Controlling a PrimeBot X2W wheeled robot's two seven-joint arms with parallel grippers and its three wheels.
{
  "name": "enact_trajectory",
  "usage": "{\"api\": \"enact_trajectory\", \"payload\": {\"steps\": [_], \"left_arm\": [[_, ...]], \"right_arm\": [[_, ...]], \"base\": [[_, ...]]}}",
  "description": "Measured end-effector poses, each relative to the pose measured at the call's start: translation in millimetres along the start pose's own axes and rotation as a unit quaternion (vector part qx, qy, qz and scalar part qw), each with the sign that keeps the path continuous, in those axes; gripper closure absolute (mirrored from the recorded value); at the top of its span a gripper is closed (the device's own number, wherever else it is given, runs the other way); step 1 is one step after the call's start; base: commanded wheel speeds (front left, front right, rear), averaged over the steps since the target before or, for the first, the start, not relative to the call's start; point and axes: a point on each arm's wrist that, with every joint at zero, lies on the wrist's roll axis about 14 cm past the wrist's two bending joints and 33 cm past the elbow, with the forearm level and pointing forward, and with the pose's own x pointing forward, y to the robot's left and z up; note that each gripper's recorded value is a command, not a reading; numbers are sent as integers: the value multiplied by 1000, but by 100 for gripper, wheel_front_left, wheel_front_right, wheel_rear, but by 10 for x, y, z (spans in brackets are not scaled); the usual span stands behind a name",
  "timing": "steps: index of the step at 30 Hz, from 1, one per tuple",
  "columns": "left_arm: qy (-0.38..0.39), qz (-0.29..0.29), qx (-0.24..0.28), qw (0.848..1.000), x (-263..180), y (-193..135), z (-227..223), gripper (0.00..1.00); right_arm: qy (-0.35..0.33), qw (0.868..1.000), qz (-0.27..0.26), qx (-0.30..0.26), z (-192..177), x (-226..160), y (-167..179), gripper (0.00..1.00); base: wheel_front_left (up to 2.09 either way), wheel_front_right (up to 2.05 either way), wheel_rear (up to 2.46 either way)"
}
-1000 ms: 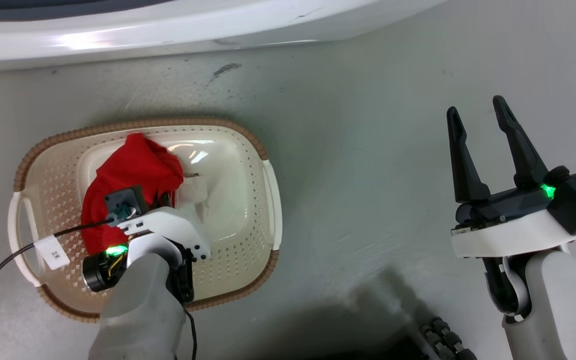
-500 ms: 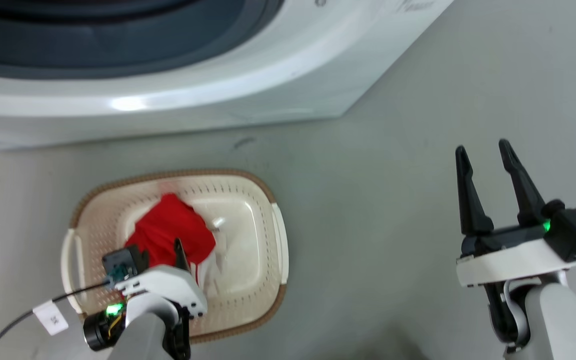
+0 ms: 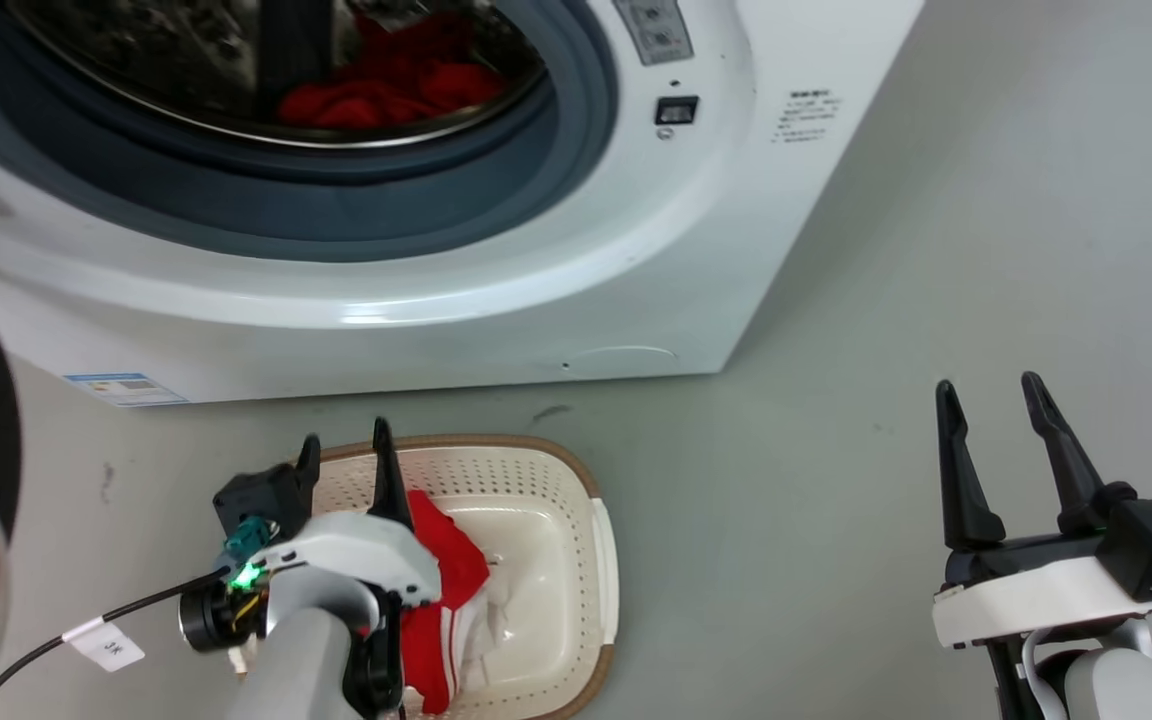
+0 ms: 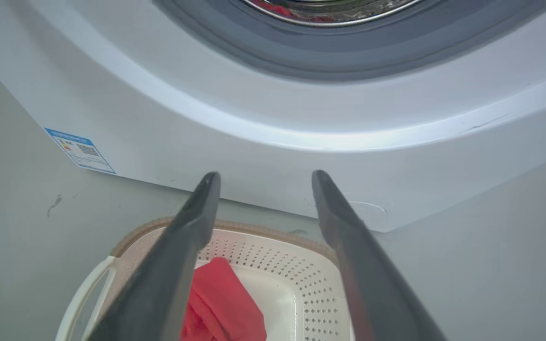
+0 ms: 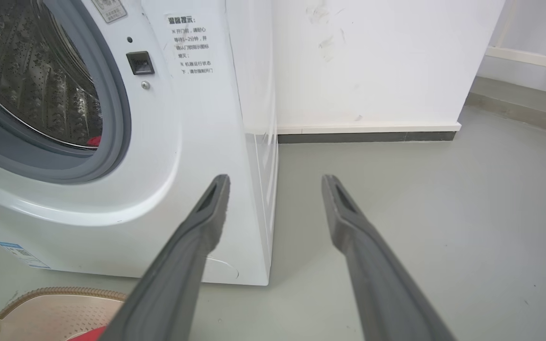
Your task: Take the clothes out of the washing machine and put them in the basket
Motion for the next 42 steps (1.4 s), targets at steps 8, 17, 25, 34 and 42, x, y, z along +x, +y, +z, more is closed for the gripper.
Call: {"api": "enact_trajectory", "payload": {"steps": [8, 17, 25, 34, 42], "left_arm": [[-118, -30, 21, 992, 53, -200, 829, 0], [-201, -66, 44, 976, 209, -488, 1517, 0], [-195, -80, 66, 975, 770, -620, 1725, 0], [-139, -65, 88, 984, 1523, -607, 1648, 0], [-74, -63, 125, 987, 2121, -669, 1561, 0]], "right_arm": [[-21, 1000, 17, -4, 178, 17, 122, 0], [-23, 999, 22, 3, 219, 2, 161, 0], [1, 1000, 19, 18, 30, 79, 148, 0], [39, 999, 6, 31, -327, 212, 69, 0], [80, 996, -8, 45, -674, 249, -12, 0]], "base": [[0, 0, 0], [0, 0, 0], [0, 0, 0], [0, 0, 0], [0, 0, 0]]}}
